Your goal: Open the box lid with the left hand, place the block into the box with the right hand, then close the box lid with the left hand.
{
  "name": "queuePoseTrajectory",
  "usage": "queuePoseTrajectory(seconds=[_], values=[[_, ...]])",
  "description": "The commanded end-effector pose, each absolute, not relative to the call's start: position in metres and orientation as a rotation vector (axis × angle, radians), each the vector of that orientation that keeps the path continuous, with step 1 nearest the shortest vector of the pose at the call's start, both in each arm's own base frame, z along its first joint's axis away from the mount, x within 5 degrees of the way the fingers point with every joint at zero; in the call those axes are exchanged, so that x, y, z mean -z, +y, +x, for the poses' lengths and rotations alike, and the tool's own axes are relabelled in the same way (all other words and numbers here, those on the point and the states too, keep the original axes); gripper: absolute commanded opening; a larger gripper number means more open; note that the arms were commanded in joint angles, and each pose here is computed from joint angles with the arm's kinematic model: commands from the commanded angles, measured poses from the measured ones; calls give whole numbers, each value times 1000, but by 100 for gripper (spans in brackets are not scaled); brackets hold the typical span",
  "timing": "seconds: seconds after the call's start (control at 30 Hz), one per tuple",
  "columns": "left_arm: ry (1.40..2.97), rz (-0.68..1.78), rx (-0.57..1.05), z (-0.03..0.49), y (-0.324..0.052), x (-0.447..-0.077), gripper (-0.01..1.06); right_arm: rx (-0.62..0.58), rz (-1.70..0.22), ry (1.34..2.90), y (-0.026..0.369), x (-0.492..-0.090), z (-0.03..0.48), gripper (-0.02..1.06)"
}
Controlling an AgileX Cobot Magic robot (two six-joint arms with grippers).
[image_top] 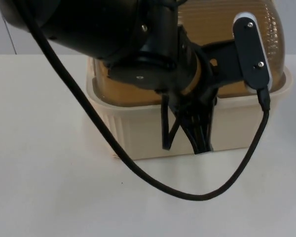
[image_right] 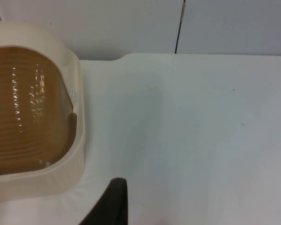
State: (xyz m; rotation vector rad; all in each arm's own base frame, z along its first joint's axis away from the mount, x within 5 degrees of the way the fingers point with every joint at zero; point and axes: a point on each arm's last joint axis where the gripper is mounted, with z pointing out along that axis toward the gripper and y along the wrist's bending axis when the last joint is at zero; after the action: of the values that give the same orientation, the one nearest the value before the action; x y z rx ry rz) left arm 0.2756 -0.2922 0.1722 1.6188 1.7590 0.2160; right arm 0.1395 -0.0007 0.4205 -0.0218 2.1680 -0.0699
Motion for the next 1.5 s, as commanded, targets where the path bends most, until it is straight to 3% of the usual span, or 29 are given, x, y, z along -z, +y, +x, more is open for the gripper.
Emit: queuePoseTrajectory(seconds=[0.0, 0.27, 1.47], values=[[1803, 1599, -293, 284, -282, -172, 0, 84, -25, 2160, -2, -423, 138, 101], [1815, 1506, -378, 290, -277, -176, 0, 85, -27, 2160, -2, -423, 138, 101], [1860, 1375, -441, 294, -272, -180, 0, 111, -29, 2156, -3, -423, 138, 101]])
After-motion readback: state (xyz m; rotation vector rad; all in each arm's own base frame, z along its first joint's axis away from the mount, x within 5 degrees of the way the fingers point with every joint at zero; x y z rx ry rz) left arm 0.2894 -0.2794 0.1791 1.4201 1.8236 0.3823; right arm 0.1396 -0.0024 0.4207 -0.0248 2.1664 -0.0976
